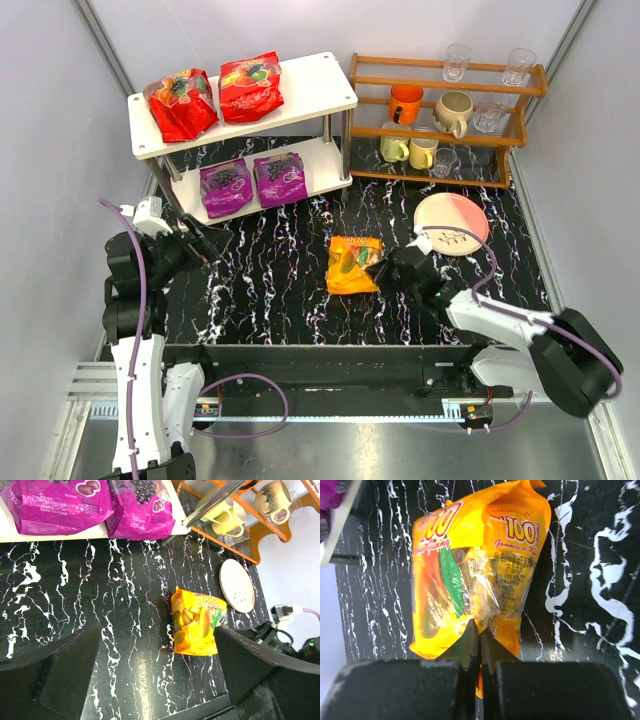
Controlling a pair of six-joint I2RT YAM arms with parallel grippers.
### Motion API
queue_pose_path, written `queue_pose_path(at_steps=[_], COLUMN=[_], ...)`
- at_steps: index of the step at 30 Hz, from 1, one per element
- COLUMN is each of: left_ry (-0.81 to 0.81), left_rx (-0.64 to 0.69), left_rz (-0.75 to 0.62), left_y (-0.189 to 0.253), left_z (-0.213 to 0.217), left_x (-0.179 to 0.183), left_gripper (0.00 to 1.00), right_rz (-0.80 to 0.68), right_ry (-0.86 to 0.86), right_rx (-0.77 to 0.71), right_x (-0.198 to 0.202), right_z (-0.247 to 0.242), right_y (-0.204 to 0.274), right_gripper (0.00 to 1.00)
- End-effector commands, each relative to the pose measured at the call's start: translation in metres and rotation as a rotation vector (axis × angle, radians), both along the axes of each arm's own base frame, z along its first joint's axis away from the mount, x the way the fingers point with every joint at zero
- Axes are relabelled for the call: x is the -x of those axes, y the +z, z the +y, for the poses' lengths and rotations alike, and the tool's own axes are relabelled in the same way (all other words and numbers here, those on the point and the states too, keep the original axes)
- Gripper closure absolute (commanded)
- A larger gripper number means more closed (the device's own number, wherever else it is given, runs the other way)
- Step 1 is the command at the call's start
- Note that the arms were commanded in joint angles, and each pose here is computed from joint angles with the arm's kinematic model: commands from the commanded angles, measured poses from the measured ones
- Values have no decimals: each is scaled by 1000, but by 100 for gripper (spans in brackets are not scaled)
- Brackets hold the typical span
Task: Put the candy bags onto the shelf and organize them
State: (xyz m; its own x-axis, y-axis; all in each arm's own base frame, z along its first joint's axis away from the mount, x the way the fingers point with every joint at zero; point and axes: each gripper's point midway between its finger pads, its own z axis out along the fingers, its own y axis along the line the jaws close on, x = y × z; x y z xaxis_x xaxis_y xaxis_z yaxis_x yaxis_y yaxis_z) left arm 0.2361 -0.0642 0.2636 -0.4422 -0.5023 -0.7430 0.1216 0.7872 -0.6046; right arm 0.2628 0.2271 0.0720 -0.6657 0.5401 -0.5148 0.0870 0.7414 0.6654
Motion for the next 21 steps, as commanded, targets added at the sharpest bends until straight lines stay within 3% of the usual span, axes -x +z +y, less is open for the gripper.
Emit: queue_pose_path(at_steps=[1, 8, 12, 14, 21], left_ry=[-22, -22, -19, -15, -13], left_rx=[0, 6, 5, 2, 5], left_rz=[-44, -42, -42, -41, -32], left_y=[10, 9, 9, 8, 6], left_z=[-4, -4, -3, -3, -2], left_x=[1, 0, 0, -1, -2], left_gripper=[1, 1, 1, 1, 1], right_rz=[-137, -535, -714, -829, -1057], right_ry=[-28, -31, 114, 222, 405], right_rx=[104, 194, 306, 266, 297], right_x=[-4, -25, -43, -42, -82], right_z=[-25, -43, -27, -16, 9], right_y=[50, 226, 303, 358, 463], right_gripper=[100, 100, 100, 100, 100])
